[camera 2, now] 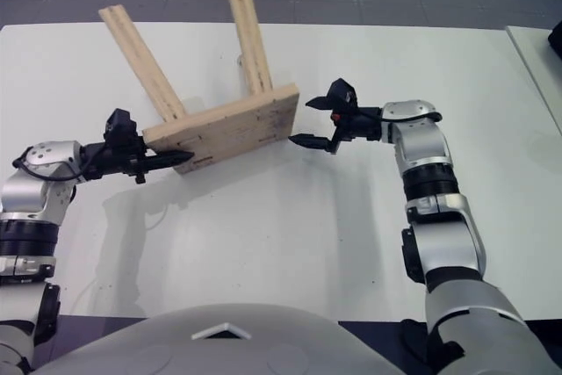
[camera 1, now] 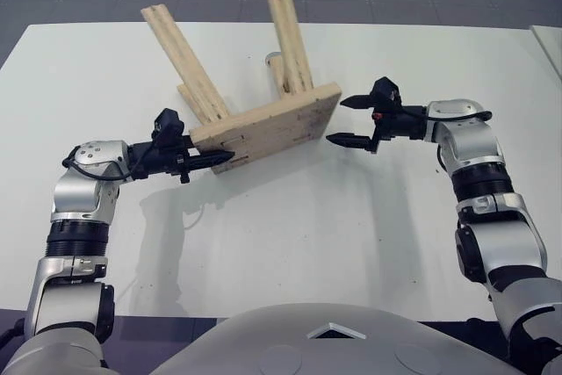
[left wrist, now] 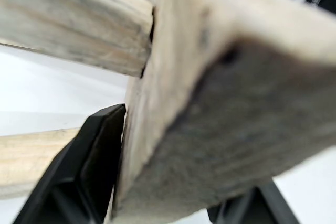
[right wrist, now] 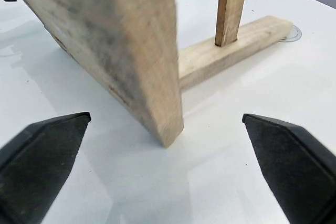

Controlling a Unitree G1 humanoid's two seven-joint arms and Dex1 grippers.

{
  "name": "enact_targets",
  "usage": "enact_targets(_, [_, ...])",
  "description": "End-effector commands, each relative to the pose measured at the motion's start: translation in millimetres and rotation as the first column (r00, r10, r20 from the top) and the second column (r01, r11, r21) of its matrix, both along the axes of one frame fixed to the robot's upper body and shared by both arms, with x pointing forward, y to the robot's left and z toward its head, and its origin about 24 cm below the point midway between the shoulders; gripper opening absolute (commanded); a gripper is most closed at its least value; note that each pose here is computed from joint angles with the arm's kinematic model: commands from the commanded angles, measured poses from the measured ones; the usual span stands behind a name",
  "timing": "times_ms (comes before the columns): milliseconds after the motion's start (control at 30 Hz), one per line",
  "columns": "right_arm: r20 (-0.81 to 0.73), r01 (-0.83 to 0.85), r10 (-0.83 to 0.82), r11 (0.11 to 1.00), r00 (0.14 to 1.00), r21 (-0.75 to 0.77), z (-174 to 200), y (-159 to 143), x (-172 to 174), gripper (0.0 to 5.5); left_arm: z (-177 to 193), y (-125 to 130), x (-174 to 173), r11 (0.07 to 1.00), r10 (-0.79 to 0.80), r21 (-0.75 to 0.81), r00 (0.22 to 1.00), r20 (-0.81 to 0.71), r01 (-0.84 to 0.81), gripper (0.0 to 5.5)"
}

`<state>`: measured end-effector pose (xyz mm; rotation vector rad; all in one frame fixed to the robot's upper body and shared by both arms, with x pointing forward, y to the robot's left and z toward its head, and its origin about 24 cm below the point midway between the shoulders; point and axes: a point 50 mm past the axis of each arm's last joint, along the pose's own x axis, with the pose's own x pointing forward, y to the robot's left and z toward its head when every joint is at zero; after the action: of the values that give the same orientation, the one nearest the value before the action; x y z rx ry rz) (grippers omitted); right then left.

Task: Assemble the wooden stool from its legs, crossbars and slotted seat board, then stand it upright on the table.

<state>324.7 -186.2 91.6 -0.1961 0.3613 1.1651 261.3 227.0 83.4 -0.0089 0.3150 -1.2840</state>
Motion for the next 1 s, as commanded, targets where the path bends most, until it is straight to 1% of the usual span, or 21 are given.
enact_targets(33, [0.015, 0.005, -0.005, 1.0, 1.0, 0.004, 9, -13, -17, 5.4, -7, -9, 0, 0.992, -0.129, 0.012, 0.991, -0.033, 0.129, 1.93])
enact_targets(167, [-0.022, -0.092, 0.093, 0.995, 0.995, 0.029, 18, -16, -44, 5.4, -10, -16, 13, 0.988, -0.15, 0.026, 0.989, -0.006, 0.15, 1.86])
enact_targets(267, [-0.042, -0.163, 0.166, 0.984, 0.985, 0.073, 24, -6, -59, 5.4, -14, -15, 18, 0.986, -0.159, 0.043, 0.987, -0.004, 0.16, 1.78])
enact_targets(467, [-0.053, -0.184, 0.19, 0.978, 0.98, 0.1, 21, 8, -62, 4.42, -13, -13, 27, 0.984, -0.176, 0.04, 0.984, 0.002, 0.176, 1.74])
enact_targets(567, [-0.073, -0.185, 0.192, 0.978, 0.979, 0.097, 15, 10, -62, 3.93, -12, -12, 31, 0.983, -0.179, 0.036, 0.984, 0.0, 0.179, 1.74])
enact_targets(600, [-0.083, -0.185, 0.193, 0.978, 0.978, 0.094, 12, 9, -62, 3.86, -11, -12, 32, 0.983, -0.178, 0.032, 0.984, -0.003, 0.178, 1.74])
enact_targets(700, [-0.142, -0.179, 0.193, 0.978, 0.971, 0.104, 7, 6, -62, 3.43, -10, -9, 34, 0.984, -0.179, 0.02, 0.984, -0.024, 0.18, 1.74])
enact_targets(800, [-0.197, -0.136, 0.162, 0.981, 0.967, 0.14, 3, 4, -52, 2.97, -3, -7, 34, 0.983, -0.18, -0.03, 0.983, -0.042, 0.179, 1.74])
enact_targets(900, [-0.235, -0.105, 0.141, 0.982, 0.962, 0.159, -1, 6, -42, 2.49, 5, -11, 36, 0.98, -0.191, -0.06, 0.981, -0.047, 0.188, 1.74])
enact_targets(967, [-0.258, -0.096, 0.147, 0.975, 0.955, 0.198, 3, 7, -38, 2.17, 11, -13, 37, 0.977, -0.202, -0.085, 0.978, -0.058, 0.197, 1.74])
enact_targets(1000, [-0.262, -0.091, 0.151, 0.969, 0.953, 0.228, 8, 7, -36, 2.11, 15, -14, 37, 0.975, -0.207, -0.101, 0.977, -0.06, 0.2, 1.74])
